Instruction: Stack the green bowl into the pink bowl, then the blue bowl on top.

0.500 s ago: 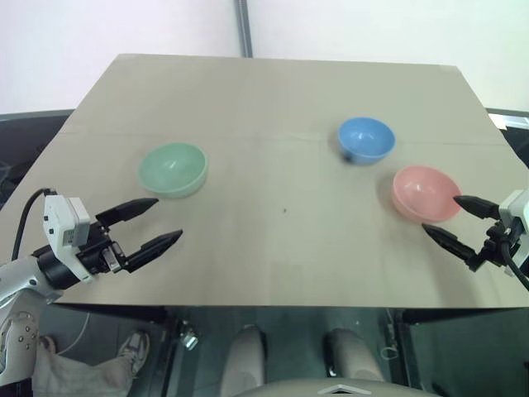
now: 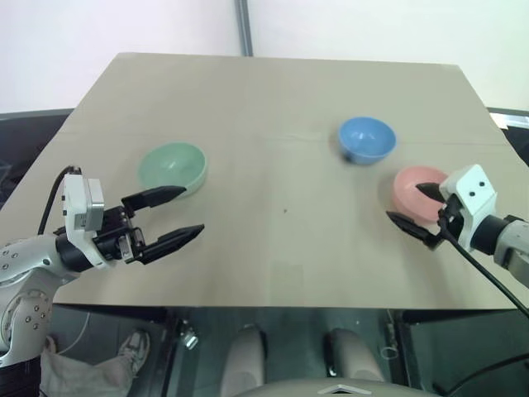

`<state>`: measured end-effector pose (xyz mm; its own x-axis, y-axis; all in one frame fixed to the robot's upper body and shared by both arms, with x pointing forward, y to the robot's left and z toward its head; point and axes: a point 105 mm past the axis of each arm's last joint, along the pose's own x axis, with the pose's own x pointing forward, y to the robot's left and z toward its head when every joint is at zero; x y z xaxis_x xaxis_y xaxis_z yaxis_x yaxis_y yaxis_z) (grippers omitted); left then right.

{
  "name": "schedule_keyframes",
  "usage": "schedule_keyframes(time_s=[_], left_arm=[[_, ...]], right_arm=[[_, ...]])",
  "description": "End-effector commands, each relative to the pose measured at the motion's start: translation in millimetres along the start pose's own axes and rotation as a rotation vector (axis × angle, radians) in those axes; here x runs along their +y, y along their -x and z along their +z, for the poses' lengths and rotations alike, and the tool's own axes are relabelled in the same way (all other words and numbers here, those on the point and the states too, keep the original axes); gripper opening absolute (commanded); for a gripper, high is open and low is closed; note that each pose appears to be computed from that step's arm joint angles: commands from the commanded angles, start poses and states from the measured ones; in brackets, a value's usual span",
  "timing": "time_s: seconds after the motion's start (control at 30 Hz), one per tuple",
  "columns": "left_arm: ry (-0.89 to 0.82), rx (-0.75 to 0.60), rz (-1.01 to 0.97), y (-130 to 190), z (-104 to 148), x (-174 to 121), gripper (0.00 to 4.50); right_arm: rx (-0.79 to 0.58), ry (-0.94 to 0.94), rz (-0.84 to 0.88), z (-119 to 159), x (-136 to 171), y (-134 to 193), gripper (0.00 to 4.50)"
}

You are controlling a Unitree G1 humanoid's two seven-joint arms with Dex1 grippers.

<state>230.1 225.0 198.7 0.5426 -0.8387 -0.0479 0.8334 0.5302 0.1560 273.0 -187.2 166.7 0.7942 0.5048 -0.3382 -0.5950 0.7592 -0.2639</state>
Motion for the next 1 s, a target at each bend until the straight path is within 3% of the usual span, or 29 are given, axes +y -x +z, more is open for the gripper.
schedule_keyframes(time_s=[0.03,0.4,0.5,0.53,0.57,0.63,0.77,0.9,1.0], left_arm=[[-0.035,-0.004,-0.071,-4.2,9.3,-10.9,4.34],[-0.053,0.011,-0.189,-13.4,11.3,-25.8,4.34],[-0.056,0.006,-0.194,-14.6,12.8,-26.1,4.50],[-0.057,0.006,-0.194,-14.8,13.0,-26.2,4.50],[-0.056,0.006,-0.195,-14.9,13.1,-26.4,4.50],[-0.053,0.004,-0.193,-15.2,12.9,-27.0,4.50],[-0.046,0.002,-0.178,-15.2,11.6,-26.6,4.50],[-0.042,0.002,-0.161,-14.7,9.4,-24.3,4.50],[-0.046,0.003,-0.144,-13.8,8.3,-21.5,4.50]], right_arm=[[0.043,0.003,-0.035,1.3,-7.0,-0.4,4.50],[0.203,0.011,-0.119,-10.3,-26.0,-28.9,4.50],[0.230,0.000,-0.112,-16.1,-25.4,-38.8,3.73],[0.239,0.001,-0.111,-18.0,-25.6,-40.9,3.05],[0.247,0.000,-0.111,-20.0,-25.9,-42.4,2.88],[0.260,0.015,-0.113,-23.7,-26.9,-44.5,2.05],[0.267,0.066,-0.116,-26.8,-27.5,-44.9,0.05],[0.193,0.202,-0.091,-16.7,-21.2,-44.8,0.05],[0.073,0.302,0.058,2.5,8.9,-39.6,0.05]])
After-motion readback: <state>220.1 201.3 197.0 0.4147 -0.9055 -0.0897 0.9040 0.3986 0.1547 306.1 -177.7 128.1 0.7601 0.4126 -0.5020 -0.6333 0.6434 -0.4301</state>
